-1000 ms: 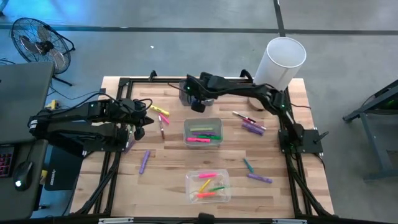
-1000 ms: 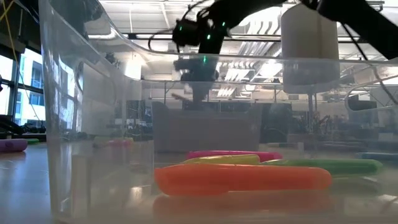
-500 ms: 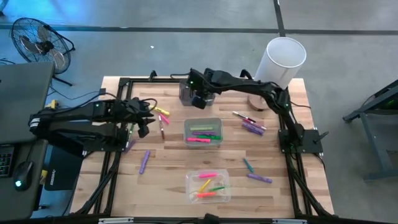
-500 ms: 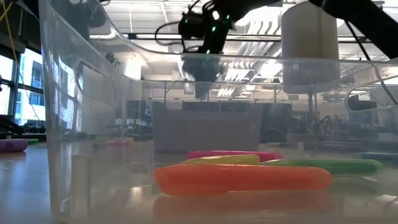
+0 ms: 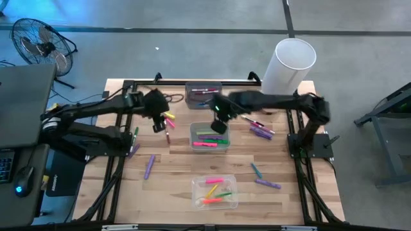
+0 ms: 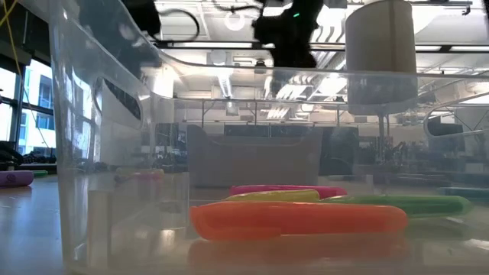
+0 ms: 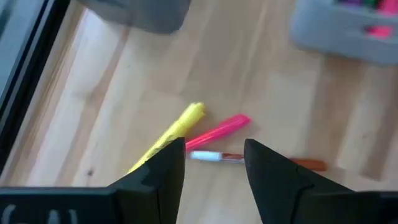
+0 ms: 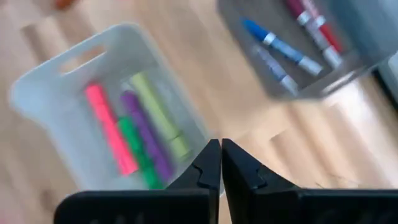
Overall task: Pick & Place Markers
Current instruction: Put the yellow highlighter pen into the gray bin
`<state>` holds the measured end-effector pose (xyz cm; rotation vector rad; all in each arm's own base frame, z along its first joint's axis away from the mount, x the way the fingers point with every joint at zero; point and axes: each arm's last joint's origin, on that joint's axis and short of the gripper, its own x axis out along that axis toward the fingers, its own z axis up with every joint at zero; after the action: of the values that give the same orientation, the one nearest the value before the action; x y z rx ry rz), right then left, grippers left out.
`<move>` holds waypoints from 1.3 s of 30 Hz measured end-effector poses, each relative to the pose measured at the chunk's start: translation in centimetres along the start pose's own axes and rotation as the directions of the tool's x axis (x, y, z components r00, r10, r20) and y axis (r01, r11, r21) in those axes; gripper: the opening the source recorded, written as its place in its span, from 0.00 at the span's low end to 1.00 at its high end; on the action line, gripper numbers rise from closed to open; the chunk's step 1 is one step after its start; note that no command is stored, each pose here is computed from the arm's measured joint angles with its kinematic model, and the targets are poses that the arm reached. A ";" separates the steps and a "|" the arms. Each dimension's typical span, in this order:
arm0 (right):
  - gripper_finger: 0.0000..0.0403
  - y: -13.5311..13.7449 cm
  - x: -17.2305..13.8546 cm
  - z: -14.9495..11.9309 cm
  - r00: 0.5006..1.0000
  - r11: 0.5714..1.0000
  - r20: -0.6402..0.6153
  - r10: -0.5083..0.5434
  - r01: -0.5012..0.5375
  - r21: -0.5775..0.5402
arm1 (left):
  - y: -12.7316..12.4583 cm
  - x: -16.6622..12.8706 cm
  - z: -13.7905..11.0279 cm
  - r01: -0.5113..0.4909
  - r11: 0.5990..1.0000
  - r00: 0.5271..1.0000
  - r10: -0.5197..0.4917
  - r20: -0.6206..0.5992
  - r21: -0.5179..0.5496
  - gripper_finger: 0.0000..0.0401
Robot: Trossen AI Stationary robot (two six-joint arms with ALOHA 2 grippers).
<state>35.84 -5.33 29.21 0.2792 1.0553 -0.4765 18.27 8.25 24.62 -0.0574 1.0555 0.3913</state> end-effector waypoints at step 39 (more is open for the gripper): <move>0.00 4.5 -3.7 -16.2 0.981 0.925 0.144 0.126 -0.169 0.341 | 6.0 13.2 -1.3 0.084 0.995 0.806 -0.036 -0.591 0.054 0.13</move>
<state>24.28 6.60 24.83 0.6372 0.8200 -0.5380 20.85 17.36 13.54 -0.1504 1.6858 0.2751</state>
